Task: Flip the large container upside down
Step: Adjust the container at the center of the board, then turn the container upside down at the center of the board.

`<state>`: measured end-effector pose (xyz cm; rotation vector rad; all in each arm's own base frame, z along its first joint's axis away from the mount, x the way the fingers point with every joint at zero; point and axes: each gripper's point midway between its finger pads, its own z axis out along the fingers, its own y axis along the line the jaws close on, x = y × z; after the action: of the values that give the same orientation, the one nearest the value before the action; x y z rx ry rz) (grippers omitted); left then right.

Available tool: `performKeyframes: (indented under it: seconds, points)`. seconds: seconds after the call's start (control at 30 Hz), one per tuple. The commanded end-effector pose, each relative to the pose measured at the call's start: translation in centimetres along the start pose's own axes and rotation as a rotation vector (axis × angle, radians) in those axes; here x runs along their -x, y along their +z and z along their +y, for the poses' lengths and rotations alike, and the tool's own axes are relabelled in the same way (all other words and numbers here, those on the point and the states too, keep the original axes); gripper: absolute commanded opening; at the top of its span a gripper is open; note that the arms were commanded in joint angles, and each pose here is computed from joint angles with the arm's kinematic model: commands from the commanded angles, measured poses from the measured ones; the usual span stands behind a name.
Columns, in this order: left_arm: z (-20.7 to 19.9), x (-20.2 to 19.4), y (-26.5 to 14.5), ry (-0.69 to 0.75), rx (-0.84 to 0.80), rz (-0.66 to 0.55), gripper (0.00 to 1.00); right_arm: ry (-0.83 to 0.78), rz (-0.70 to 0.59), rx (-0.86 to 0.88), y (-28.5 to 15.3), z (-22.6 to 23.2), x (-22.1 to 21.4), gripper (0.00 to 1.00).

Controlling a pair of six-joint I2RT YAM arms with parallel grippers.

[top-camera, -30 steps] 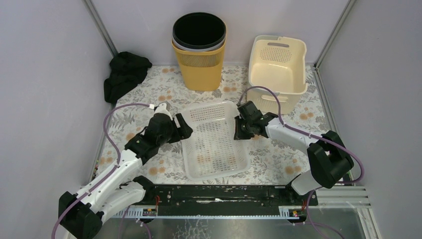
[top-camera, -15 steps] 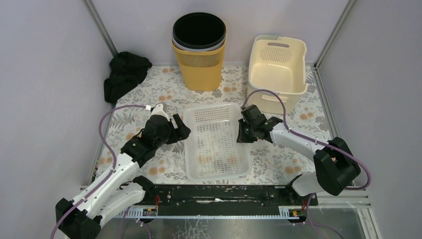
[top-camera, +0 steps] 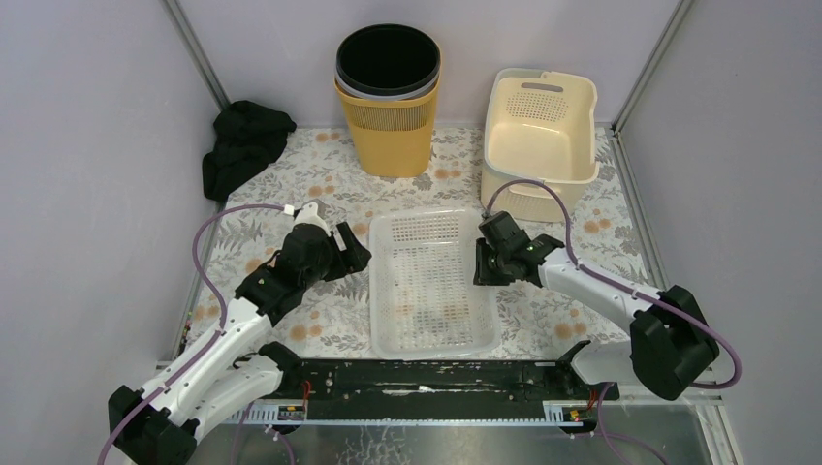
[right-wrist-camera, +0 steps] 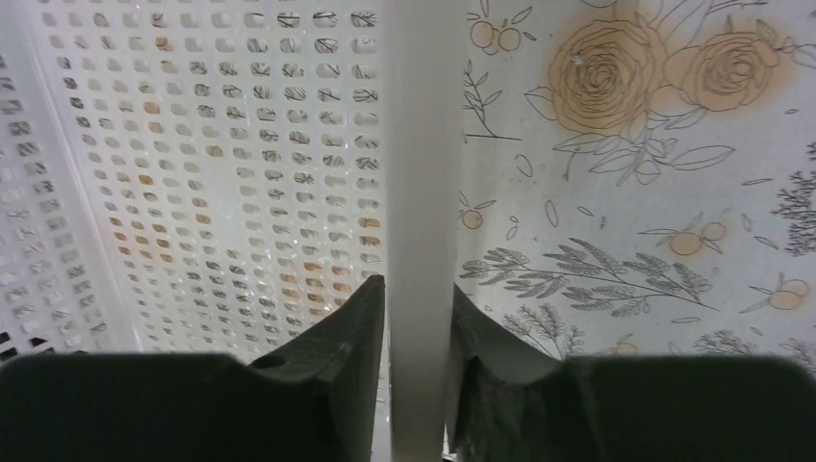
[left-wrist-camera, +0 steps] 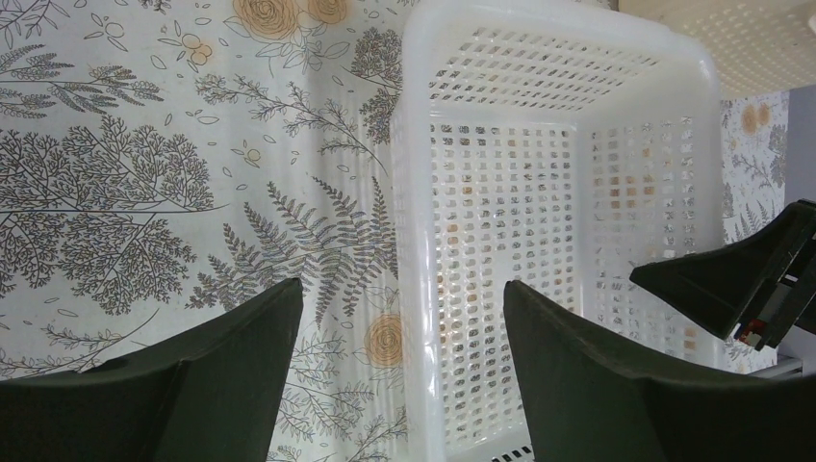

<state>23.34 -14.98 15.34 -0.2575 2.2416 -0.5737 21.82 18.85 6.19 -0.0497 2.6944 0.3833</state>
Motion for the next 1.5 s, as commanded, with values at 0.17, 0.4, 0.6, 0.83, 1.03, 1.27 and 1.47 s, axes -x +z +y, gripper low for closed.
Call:
performKeyframes:
  seconds: [0.17, 0.4, 0.6, 0.83, 1.03, 1.27, 1.47]
  points:
    - [-0.9, 0.9, -0.4, 0.016, -0.029, -0.026, 0.84, -0.034, -0.092, -0.087, -2.9, -1.4, 1.8, 0.60]
    - [-1.1, 1.1, -0.5, 0.020, -0.034, -0.030, 0.84, -0.033, -0.129, -0.060, -5.2, -0.7, 3.0, 0.74]
    - [-1.5, 1.4, -0.6, 0.025, -0.043, -0.028, 0.87, -0.045, -0.129, 0.044, -6.8, 1.6, 3.7, 0.75]
    - [-1.8, 1.9, -1.3, 0.021, -0.058, -0.044, 0.94, -0.058, -0.083, 0.251, -7.4, 5.8, 3.6, 0.76]
    - [-2.1, 2.6, -2.2, 0.021, -0.060, -0.062, 1.00, -0.097, -0.064, 0.415, -8.1, 10.0, 3.6, 0.93]
    - [-2.4, 3.8, -4.3, 0.000, -0.074, -0.104, 1.00, -0.081, -0.056, 0.620, -9.9, 14.4, 4.3, 1.00]
    - [-3.1, 5.1, -6.0, -0.004, -0.096, -0.137, 1.00, -0.088, -0.033, 0.772, -11.2, 17.5, 4.6, 1.00]
